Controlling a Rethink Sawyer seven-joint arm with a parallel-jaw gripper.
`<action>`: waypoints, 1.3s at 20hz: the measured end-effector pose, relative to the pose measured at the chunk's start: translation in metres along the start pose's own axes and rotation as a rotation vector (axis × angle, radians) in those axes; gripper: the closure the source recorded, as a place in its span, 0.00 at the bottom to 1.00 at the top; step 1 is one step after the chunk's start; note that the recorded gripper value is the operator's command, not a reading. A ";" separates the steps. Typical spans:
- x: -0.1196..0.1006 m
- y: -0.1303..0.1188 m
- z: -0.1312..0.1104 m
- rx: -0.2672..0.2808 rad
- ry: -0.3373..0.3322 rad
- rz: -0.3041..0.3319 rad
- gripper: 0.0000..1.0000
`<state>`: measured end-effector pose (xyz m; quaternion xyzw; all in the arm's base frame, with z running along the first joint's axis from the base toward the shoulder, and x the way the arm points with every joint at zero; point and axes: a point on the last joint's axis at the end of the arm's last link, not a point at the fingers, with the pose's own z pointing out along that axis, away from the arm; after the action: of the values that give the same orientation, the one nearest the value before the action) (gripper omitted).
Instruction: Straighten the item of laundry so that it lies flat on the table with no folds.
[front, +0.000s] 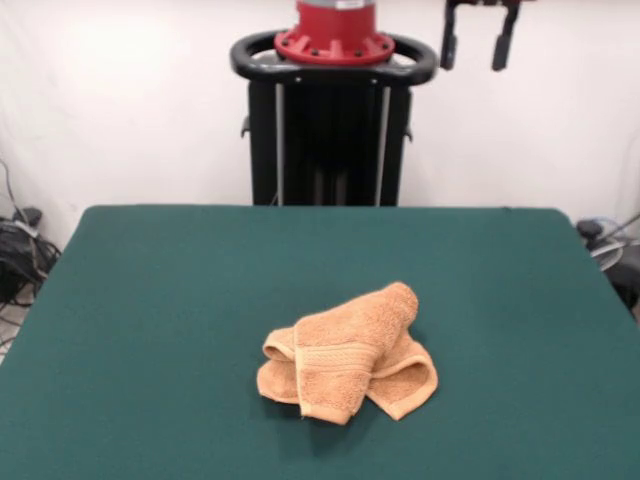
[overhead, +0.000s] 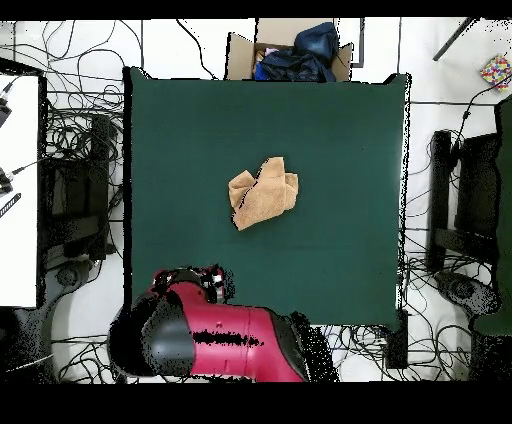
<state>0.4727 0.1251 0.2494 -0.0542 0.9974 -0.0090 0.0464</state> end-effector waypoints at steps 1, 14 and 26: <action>-0.001 -0.004 0.000 0.001 0.000 0.008 0.00; -0.006 -0.088 0.034 0.010 -0.020 0.154 0.00; 0.014 -0.096 0.091 0.018 -0.037 0.054 0.00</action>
<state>0.4776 0.0272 0.1594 -0.0269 0.9974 -0.0157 0.0654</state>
